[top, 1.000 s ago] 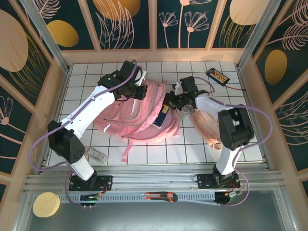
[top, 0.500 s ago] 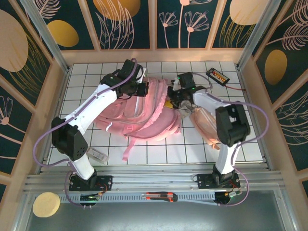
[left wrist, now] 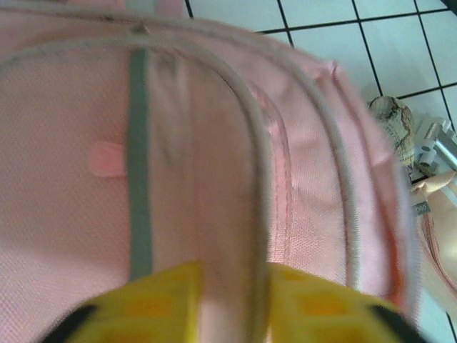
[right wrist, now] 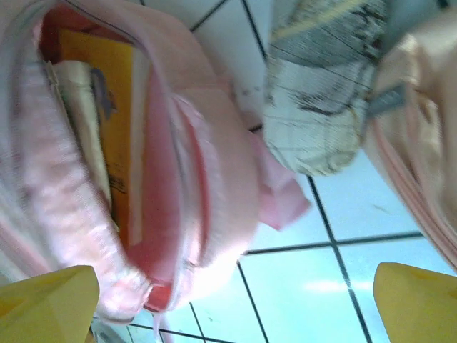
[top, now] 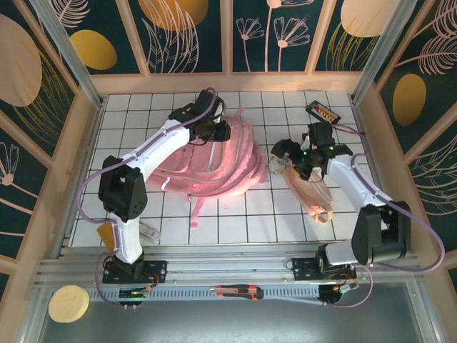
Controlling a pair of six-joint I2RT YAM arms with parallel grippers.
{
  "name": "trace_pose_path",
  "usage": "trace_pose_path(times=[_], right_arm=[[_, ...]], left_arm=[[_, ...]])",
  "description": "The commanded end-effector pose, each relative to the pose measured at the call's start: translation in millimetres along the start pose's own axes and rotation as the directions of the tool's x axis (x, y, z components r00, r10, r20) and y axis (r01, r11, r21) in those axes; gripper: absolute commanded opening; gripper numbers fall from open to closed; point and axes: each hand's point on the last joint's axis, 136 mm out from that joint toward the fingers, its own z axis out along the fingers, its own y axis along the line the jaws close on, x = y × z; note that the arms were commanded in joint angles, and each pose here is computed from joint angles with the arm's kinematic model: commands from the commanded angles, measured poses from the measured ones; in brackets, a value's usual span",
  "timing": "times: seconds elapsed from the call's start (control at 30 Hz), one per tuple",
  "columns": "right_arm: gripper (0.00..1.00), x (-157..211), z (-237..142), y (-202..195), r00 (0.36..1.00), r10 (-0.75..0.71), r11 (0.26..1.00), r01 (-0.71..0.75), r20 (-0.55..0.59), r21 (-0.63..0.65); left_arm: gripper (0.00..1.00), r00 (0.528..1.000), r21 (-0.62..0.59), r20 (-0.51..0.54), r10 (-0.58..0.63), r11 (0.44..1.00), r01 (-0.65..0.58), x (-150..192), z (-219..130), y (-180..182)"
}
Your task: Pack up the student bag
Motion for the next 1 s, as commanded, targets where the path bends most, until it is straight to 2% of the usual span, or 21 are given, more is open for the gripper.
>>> trace_pose_path(times=[0.0,0.03,0.13,0.23,0.43,0.57,0.6,0.67,0.73,0.77,0.83,0.97], right_arm=[[0.99,20.3,-0.3,2.9,0.999,0.008,0.998,-0.01,-0.039,-0.054],[0.99,28.7,4.2,10.1,0.998,-0.005,0.996,-0.001,-0.065,-0.094],[0.99,53.0,22.7,18.2,0.991,-0.044,0.994,0.031,-0.13,-0.105],[0.99,73.0,42.0,25.1,0.982,-0.076,0.992,0.056,-0.175,-0.116],[0.99,104.9,75.4,19.9,0.959,-0.096,0.993,0.073,-0.268,-0.095],[0.99,90.6,100.6,26.9,0.961,-0.13,0.988,0.105,-0.245,-0.111],[0.97,83.1,105.3,29.9,0.964,-0.14,0.987,0.119,-0.226,-0.107],[0.84,61.3,115.0,38.0,0.971,-0.159,0.984,0.14,-0.179,-0.112],[0.62,37.3,122.1,45.5,0.977,-0.163,0.981,0.146,-0.14,-0.124],[0.54,27.9,125.3,48.2,0.978,-0.165,0.98,0.148,-0.129,-0.135],[0.51,7.1,130.2,58.4,0.979,-0.172,0.976,0.154,-0.109,-0.151],[0.52,-6.5,131.2,69.3,0.976,-0.188,0.972,0.169,-0.107,-0.164]], left_arm=[[0.56,0.998,-0.032,0.063,-0.021,0.999,0.023,-19.8,-16.8,6.0],[0.61,0.999,-0.065,0.039,-0.025,0.998,0.027,-12.1,-15.5,14.3],[0.64,0.995,-0.201,-0.085,-0.059,0.979,0.041,28.2,-9.0,55.1],[0.64,0.988,-0.254,-0.1,-0.117,0.963,0.089,59.7,-17.2,88.2],[0.65,0.952,-0.21,-0.054,-0.301,0.936,0.284,100.4,-48.6,127.8],[0.69,0.92,-0.17,-0.034,-0.39,0.91,0.379,122.0,-66.2,139.8],[0.69,0.911,-0.164,-0.033,-0.411,0.901,0.401,127.7,-68.4,143.3],[0.69,0.888,-0.147,-0.038,-0.459,0.881,0.449,145.5,-69.3,151.0],[0.69,0.86,-0.125,-0.051,-0.507,0.858,0.499,161.0,-65.3,156.5],[0.69,0.848,-0.112,-0.06,-0.527,0.847,0.519,168.3,-62.9,156.6],[0.69,0.82,-0.075,-0.067,-0.569,0.822,0.565,178.8,-58.0,155.0],[0.69,0.764,0.003,-0.056,-0.643,0.765,0.644,188.5,-43.9,152.4]])
